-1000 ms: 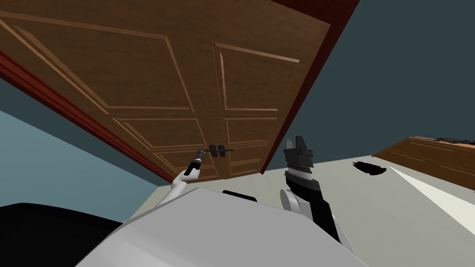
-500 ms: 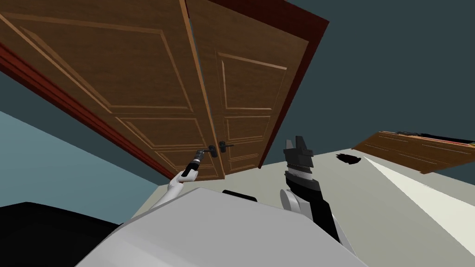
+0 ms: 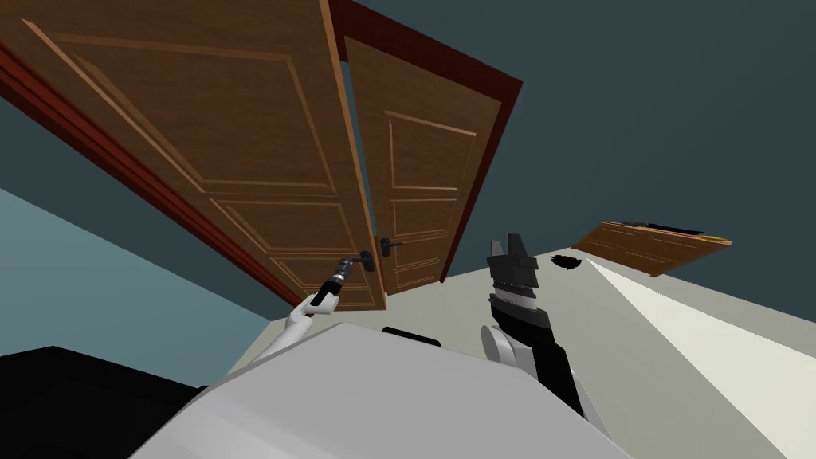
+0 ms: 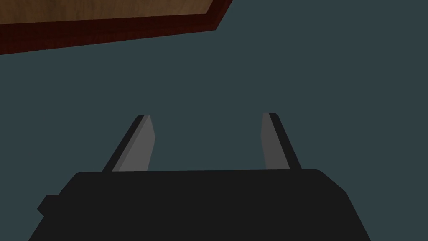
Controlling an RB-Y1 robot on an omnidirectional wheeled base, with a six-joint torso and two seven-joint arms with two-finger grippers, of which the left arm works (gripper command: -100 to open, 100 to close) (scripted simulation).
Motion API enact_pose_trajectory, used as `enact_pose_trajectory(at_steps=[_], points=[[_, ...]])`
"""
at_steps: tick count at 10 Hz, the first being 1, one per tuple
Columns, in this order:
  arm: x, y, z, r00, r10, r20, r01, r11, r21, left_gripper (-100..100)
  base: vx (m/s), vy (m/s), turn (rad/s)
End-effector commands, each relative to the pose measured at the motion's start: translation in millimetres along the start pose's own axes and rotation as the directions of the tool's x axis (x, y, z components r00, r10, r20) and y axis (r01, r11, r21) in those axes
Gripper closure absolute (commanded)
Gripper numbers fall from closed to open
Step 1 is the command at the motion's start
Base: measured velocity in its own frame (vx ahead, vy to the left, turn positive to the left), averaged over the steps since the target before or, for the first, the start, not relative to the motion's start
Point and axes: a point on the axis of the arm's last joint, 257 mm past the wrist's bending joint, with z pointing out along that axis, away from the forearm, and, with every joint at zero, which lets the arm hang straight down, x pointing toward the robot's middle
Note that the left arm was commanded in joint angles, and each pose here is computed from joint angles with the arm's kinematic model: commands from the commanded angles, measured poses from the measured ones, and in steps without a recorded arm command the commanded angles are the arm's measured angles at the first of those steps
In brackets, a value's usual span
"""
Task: Pull the door open
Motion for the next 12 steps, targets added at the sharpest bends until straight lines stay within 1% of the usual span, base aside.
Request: enact_pose_trajectory(at_steps=[1,2,3,6,11,12], points=[[20.9,0.9,-0.2,0.9993,-0.012,-0.036,0.012,0.9999,0.005,100,-0.148,0.065,-0.082],[6.9,-0.2,1.2,0.9999,-0.004,-0.012,0.004,1.0000,0.000,100,-0.065,0.038,-0.011],[9.6,1.0,-3.1,0.9996,-0.004,-0.029,0.004,1.0000,-0.001,100,-0.122,0.033,-0.102],[16.2,0.2,-12.0,0.9977,-0.006,-0.068,0.006,1.0000,0.004,100,-0.201,0.033,-0.137],[29.4,0.9,-29.1,0.9899,-0.011,-0.141,0.012,0.9999,0.005,100,-0.215,0.066,-0.122],[18.3,-0.5,-25.7,0.9929,-0.002,-0.119,0.003,1.0000,0.004,100,-0.107,0.044,-0.022]])
